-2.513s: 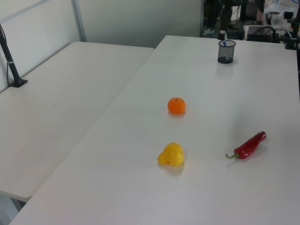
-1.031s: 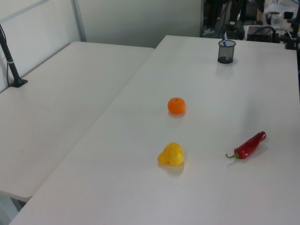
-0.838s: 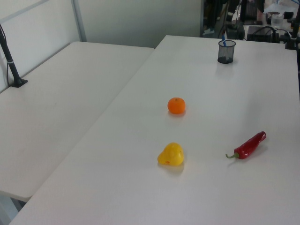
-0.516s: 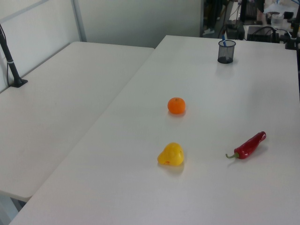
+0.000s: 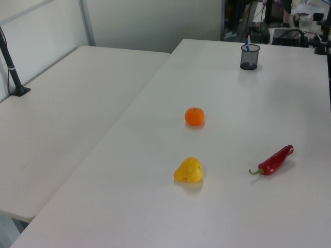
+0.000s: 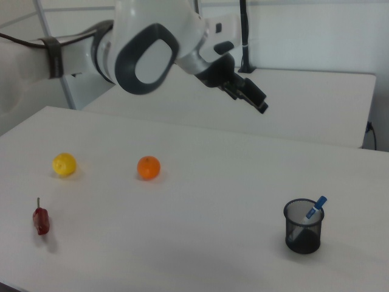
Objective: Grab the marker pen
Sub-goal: 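Move the gripper over the black mesh pen cup, then lower the gripper into the cup and close on the white marker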
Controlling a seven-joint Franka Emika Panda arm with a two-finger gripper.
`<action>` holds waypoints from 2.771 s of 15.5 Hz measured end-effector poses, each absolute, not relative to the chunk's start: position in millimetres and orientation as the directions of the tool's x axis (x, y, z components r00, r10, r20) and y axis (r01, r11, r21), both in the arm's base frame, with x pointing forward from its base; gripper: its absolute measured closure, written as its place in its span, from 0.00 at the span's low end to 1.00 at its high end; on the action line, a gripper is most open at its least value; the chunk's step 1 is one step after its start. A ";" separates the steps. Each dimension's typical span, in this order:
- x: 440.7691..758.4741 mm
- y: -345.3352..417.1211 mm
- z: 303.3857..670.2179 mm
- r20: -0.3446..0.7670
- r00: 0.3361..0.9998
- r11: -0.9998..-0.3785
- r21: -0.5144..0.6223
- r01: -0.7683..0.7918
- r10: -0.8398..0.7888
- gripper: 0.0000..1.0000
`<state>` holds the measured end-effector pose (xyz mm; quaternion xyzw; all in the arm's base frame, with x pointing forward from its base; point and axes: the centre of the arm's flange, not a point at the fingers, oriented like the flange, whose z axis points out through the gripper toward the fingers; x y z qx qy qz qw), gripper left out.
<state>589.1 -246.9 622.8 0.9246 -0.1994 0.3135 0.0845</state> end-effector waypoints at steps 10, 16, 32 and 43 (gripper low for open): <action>616.2 -324.4 517.2 0.680 0.639 -0.835 0.073 -0.546 -0.358 0.16; 626.8 -339.1 464.5 0.677 0.648 -0.822 0.111 -0.558 -0.348 0.35; 625.4 -369.2 388.9 0.661 0.667 -0.801 0.165 -0.576 -0.344 0.44; 626.4 -370.8 374.8 0.648 0.679 -0.800 0.176 -0.573 -0.344 0.83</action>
